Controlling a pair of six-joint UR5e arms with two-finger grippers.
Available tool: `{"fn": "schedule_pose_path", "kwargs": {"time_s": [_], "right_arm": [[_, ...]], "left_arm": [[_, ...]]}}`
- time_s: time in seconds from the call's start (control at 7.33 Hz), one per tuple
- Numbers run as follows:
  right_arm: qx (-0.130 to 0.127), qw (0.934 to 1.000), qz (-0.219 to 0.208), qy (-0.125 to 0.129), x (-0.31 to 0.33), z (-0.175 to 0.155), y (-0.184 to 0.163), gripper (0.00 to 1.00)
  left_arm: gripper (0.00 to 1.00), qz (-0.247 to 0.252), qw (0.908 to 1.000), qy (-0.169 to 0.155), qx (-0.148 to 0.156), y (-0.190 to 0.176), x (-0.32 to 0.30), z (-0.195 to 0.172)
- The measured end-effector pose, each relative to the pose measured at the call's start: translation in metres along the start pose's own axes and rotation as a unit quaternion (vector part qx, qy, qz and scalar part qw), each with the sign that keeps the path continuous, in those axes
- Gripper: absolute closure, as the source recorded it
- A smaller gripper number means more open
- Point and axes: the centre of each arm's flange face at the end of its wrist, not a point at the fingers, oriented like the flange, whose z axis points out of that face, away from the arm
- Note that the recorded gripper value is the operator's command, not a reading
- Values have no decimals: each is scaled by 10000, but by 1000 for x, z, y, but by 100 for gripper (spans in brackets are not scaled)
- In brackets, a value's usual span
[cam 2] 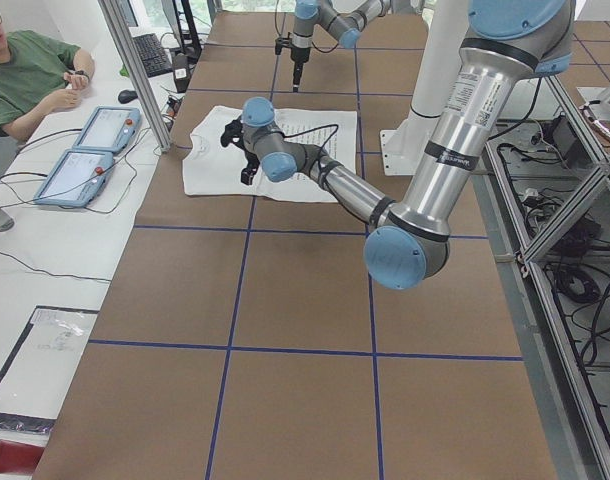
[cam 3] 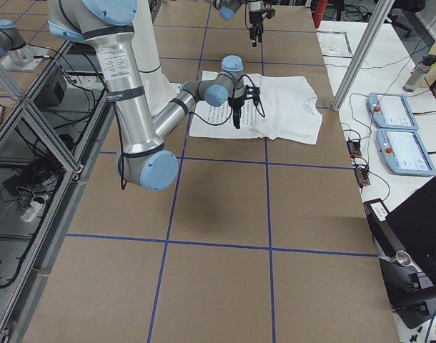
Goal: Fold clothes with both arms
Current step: 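Move both grippers down to the shirt hem corners nearest the robot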
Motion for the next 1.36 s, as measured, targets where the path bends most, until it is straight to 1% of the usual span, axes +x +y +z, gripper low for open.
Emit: {"fn": "schedule_pose_path", "kwargs": {"time_s": [0.14,0.27,0.41,0.55,0.68,0.82,0.95,1.23,1.36], "right_arm": [[-19,9998,154,-124,1,-8,38,0],[47,9992,281,-293,2,-6,74,0],[151,9984,334,-436,10,3,106,0],[200,9978,346,-524,18,11,127,0],[203,9976,362,-562,22,15,139,0],[202,9975,373,-573,23,16,143,0],[201,9974,376,-583,23,16,144,0],[202,9973,375,-591,23,16,145,0],[201,9973,376,-595,23,16,145,0]], "left_arm": [[0,-261,9996,50,-41,36,21,4],[0,-524,9986,101,-57,76,37,11],[0,-764,9970,133,-7,117,47,25],[2,-974,9951,141,12,157,56,42],[7,-1178,9929,132,-30,189,69,59],[14,-1366,9905,116,-91,213,83,73],[16,-1480,9888,91,-159,229,92,82],[21,-1527,9878,-57,-307,247,97,98],[22,-1520,9877,-106,-354,251,99,103]]}}
